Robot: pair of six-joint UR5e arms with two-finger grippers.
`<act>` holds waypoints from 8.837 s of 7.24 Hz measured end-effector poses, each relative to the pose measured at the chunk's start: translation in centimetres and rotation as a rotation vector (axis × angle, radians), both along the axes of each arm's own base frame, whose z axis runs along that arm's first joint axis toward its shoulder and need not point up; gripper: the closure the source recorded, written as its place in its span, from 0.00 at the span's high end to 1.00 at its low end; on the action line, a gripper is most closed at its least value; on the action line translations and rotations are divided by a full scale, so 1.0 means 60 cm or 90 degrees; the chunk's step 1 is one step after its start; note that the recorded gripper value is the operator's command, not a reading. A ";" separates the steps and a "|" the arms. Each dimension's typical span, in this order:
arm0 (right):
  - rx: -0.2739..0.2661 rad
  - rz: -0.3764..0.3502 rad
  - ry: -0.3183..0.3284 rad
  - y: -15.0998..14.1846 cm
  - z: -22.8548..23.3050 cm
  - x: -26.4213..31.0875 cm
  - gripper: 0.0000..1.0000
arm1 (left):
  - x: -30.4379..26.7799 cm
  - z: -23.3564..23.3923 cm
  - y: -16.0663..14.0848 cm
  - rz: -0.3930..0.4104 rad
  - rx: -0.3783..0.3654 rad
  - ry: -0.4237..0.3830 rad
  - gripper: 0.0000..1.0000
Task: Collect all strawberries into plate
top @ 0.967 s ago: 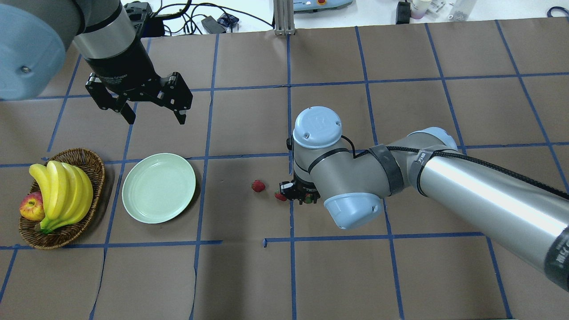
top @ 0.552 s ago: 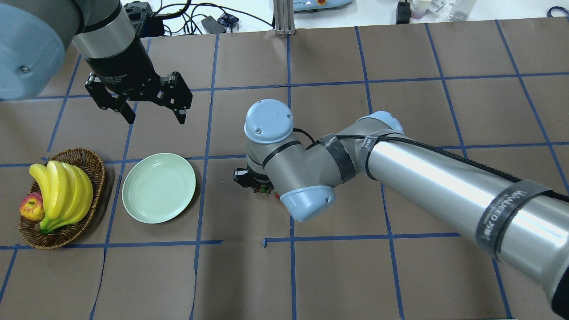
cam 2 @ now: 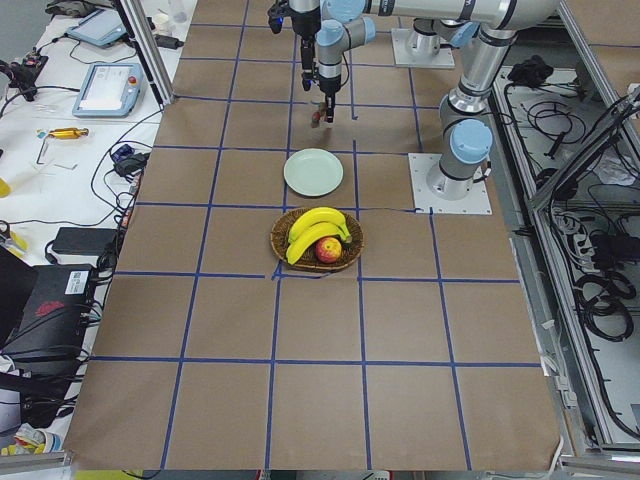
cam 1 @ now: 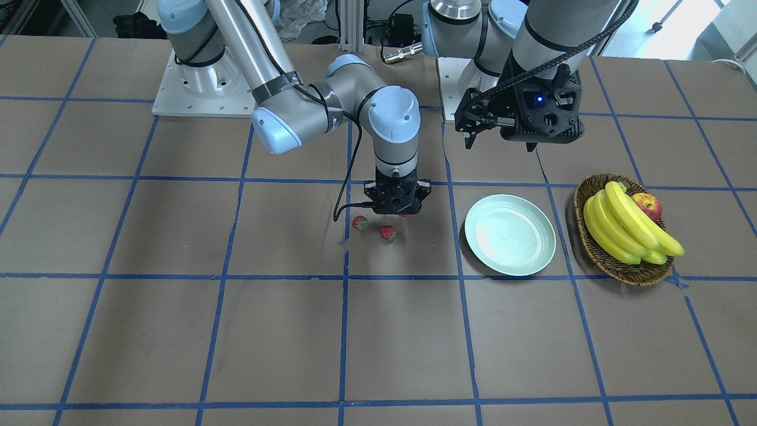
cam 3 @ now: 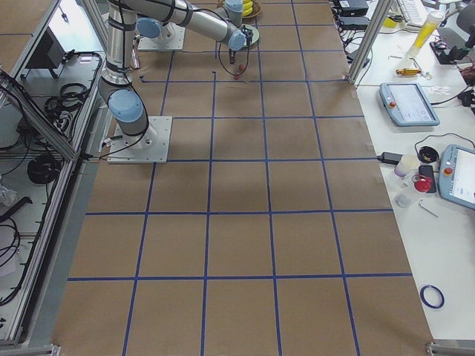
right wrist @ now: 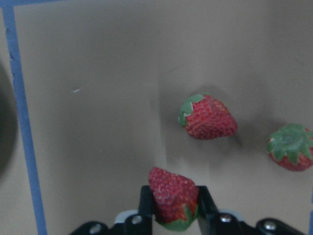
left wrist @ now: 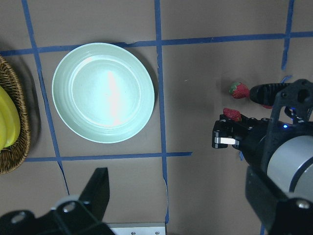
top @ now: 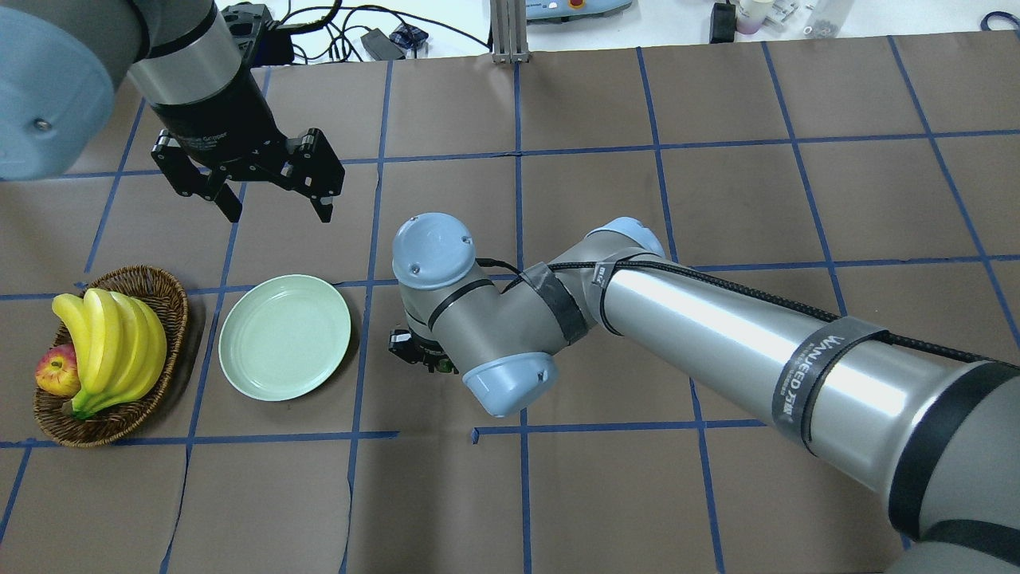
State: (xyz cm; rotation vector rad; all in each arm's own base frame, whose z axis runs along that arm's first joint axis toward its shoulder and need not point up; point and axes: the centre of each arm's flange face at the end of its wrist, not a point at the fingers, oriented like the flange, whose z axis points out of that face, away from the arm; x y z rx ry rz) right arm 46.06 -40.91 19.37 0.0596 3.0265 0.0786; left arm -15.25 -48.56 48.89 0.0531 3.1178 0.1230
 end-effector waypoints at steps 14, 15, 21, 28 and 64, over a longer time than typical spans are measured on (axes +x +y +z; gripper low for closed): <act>-0.076 0.105 0.130 -0.174 0.498 -0.529 1.00 | 0.003 -0.012 0.004 0.002 0.009 -0.002 1.00; -0.078 0.074 0.130 -0.174 0.498 -0.529 1.00 | 0.003 -0.013 0.004 0.002 0.010 -0.002 1.00; -0.096 -0.002 0.054 -0.179 0.510 -0.505 1.00 | -0.008 -0.062 -0.017 0.001 0.028 0.008 1.00; -0.086 -0.001 0.055 -0.174 0.501 -0.504 1.00 | -0.167 -0.370 0.001 -0.035 0.048 0.017 0.94; -0.091 -0.001 0.056 -0.178 0.505 -0.505 1.00 | 0.052 -0.422 0.012 0.143 -0.041 -0.051 0.96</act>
